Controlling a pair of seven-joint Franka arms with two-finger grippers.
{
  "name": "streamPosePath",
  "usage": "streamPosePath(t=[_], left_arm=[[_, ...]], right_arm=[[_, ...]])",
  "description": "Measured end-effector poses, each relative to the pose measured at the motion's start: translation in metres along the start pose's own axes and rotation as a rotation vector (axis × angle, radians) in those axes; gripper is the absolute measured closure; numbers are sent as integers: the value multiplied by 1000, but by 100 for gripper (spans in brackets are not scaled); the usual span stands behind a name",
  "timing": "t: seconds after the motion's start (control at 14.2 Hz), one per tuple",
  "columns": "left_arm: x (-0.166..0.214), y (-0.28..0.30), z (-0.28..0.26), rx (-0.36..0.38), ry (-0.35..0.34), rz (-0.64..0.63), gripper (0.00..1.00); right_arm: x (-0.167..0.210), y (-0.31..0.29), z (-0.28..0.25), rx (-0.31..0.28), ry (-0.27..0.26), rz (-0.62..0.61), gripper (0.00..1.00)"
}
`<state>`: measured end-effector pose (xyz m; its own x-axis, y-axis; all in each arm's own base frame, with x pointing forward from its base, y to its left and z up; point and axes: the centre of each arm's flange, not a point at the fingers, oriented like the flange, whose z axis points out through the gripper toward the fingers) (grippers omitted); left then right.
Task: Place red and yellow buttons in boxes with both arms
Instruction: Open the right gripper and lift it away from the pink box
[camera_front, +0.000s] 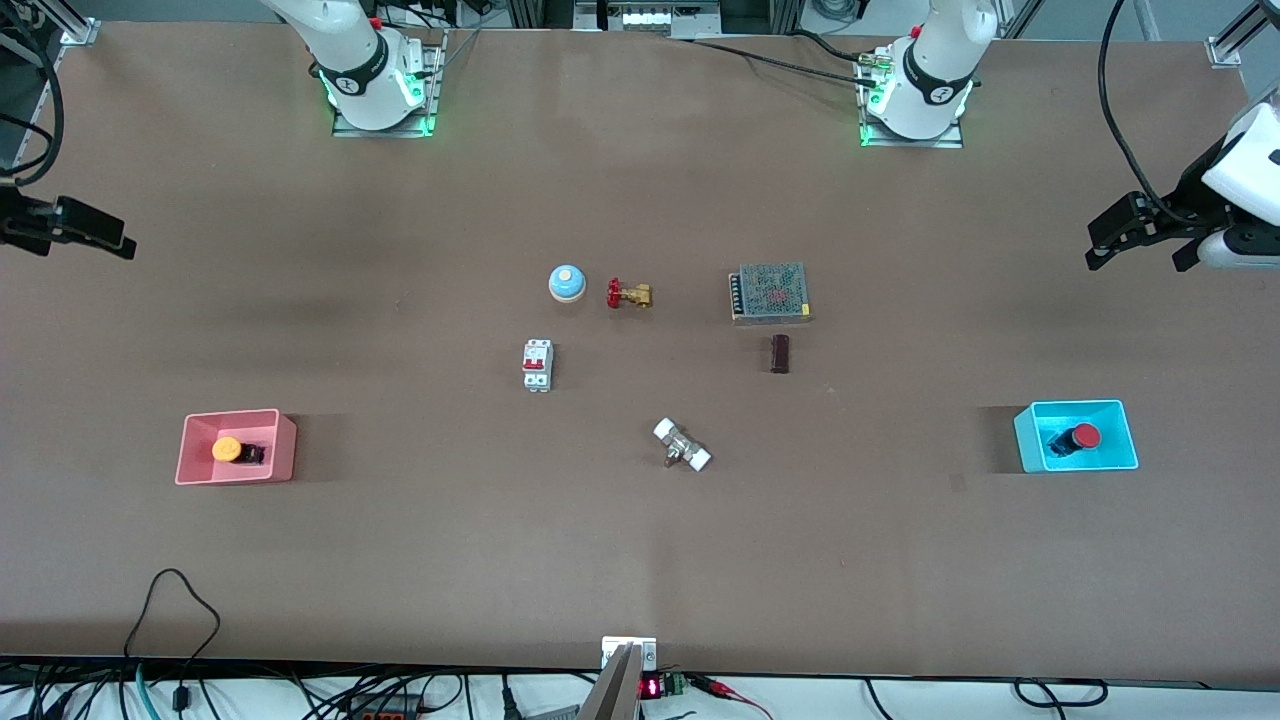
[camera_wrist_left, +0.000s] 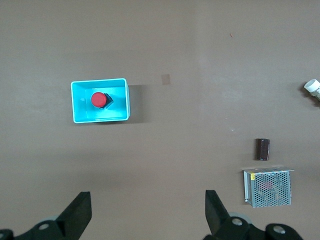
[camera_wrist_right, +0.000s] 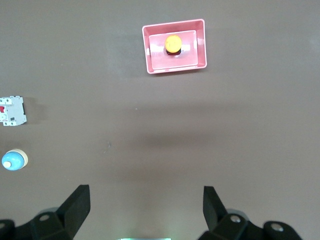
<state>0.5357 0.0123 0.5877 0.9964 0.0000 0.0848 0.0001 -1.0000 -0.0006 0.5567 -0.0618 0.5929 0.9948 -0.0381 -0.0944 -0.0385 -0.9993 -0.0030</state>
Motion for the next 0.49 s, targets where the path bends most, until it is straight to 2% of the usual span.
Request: streamPosePath(t=[0.49], left_arm=[[0, 0, 0, 0, 0, 0, 0]], right_arm=[[-10, 1, -2, 8, 1, 7, 0]])
